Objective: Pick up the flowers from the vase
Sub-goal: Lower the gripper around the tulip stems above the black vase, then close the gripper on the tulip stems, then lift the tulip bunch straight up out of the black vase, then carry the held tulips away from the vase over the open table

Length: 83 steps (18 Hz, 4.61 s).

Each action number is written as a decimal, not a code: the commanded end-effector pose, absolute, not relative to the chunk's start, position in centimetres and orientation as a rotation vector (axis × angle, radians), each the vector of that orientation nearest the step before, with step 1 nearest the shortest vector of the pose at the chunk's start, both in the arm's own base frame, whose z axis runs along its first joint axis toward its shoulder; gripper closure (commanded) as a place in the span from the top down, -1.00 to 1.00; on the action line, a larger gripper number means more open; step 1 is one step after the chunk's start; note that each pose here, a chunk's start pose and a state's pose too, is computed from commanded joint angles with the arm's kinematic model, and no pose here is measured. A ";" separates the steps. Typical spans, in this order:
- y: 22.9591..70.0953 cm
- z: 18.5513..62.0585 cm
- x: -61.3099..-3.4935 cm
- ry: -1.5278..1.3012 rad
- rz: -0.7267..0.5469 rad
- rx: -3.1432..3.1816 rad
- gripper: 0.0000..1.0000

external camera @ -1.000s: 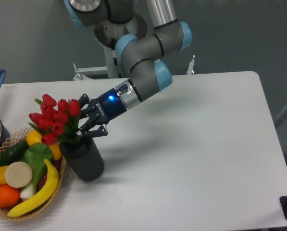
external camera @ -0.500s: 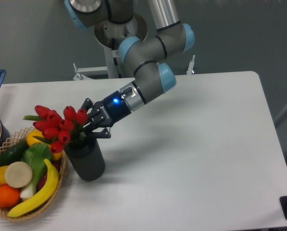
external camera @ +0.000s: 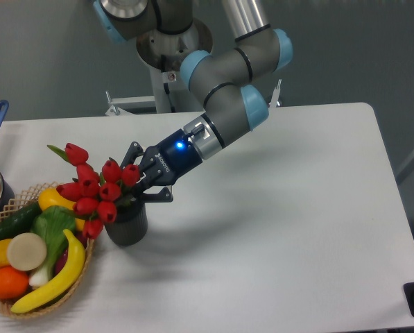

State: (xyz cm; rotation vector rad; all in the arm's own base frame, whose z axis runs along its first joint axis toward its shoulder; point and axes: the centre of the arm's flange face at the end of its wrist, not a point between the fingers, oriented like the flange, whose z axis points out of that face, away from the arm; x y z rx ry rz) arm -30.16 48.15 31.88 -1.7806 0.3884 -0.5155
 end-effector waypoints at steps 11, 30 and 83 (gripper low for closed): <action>47.6 37.9 -31.0 0.328 -0.525 -1.718 -0.59; 47.0 47.3 -32.0 0.296 -0.486 -1.700 -0.59; 43.8 35.8 -47.9 0.227 0.248 -3.129 -0.54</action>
